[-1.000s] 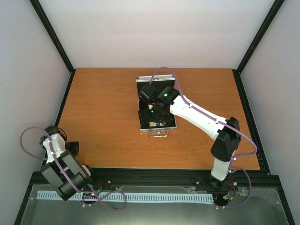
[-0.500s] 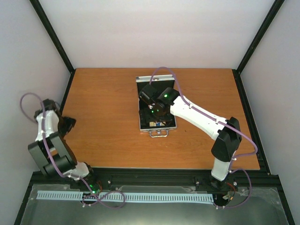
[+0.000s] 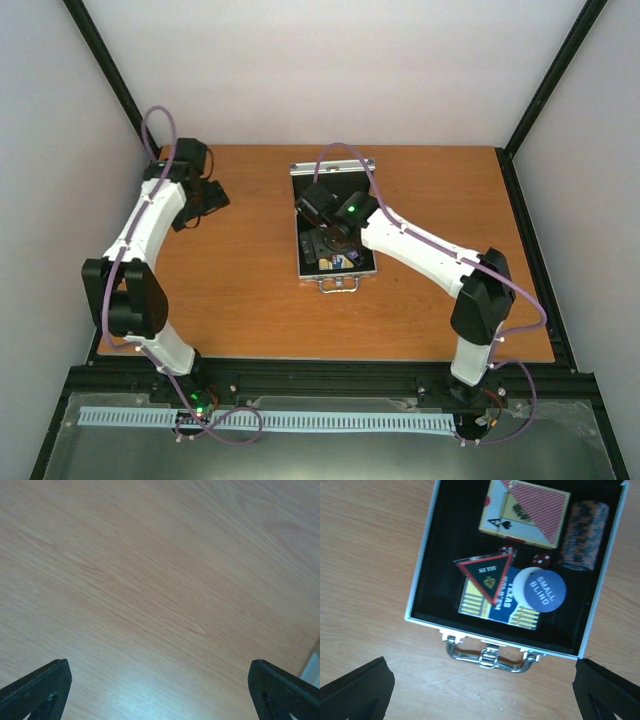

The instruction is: Pack up texas hold em set

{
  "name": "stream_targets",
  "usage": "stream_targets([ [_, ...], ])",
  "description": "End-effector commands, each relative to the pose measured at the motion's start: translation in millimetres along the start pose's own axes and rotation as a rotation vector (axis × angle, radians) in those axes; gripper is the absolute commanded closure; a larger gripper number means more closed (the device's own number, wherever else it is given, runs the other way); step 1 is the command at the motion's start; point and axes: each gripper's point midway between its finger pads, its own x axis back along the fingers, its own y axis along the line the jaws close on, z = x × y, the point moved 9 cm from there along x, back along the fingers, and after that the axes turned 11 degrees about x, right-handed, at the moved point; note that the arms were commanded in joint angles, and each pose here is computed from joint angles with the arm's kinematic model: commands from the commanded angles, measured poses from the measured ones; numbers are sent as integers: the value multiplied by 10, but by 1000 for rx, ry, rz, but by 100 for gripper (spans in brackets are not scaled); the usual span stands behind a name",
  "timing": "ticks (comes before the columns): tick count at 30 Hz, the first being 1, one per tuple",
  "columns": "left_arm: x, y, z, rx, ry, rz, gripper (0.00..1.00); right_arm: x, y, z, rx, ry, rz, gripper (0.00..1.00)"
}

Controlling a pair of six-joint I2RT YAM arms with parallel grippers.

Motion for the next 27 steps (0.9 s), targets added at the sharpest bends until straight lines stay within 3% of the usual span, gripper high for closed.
stream_targets([
  [1, 189, -203, 231, -201, -5, 12, 0, 184, -221, -32, -13, -151, 81, 0],
  [6, 303, -264, 511, -281, 7, 114, 0, 248, -610, 75, -108, -203, 114, 0],
  [16, 131, -196, 761, -431, 59, 131, 0, 173, -1341, 450, -274, -226, 162, 0],
  [27, 163, -250, 835, -486, 117, 231, 0, 285, -1521, 313, -301, -288, 260, 0],
])
